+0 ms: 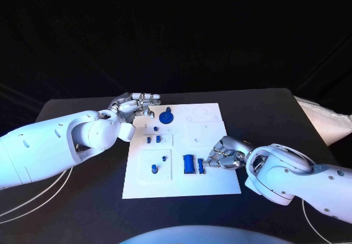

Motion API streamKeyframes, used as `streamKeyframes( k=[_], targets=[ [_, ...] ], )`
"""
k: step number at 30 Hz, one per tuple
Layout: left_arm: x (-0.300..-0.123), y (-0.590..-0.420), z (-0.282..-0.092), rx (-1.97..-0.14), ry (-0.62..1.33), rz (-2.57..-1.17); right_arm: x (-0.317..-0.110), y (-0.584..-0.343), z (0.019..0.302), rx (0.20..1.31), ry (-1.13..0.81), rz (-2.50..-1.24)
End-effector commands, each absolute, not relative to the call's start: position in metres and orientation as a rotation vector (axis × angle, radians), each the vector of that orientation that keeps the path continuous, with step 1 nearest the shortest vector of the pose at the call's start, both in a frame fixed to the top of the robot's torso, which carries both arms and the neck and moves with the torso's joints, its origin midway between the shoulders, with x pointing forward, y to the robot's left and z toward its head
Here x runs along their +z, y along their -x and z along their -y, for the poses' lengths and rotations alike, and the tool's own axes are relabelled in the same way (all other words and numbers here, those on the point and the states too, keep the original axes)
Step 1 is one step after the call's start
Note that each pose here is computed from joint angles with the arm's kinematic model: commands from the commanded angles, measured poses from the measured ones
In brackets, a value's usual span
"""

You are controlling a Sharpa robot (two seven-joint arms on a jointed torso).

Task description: Assemble the parts on the task board

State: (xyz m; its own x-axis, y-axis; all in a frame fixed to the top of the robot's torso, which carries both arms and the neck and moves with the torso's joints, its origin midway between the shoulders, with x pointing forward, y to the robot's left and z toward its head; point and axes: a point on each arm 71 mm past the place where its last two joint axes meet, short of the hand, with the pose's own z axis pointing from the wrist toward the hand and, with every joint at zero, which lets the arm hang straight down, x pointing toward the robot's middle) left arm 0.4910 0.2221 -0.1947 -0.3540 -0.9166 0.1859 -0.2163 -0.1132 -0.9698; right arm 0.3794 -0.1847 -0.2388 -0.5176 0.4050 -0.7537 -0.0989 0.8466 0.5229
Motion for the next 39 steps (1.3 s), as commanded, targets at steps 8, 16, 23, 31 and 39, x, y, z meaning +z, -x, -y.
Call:
streamKeyframes(
  k=[8, 16, 23, 31, 39],
  targets=[
    [-0.205, -0.492, -0.222, -1.509, 1.293, -1.501, -0.213, -0.424, 0.202, 1.122, -0.621, -1.844],
    [-0.222, -0.500, -0.224, -1.454, 1.340, -1.420, -0.208, -0.480, 0.218, 1.324, -0.844, -1.648],
    [-0.234, -0.512, -0.222, -1.451, 1.345, -1.345, -0.212, -0.514, 0.220, 1.410, -0.916, -1.537],
    [-0.242, -0.512, -0.220, -1.423, 1.355, -1.391, -0.217, -0.525, 0.222, 1.305, -0.918, -1.553],
    [-0.239, -0.501, -0.212, -1.371, 1.325, -1.351, -0.219, -0.511, 0.214, 1.313, -0.990, -1.457]
  ],
)
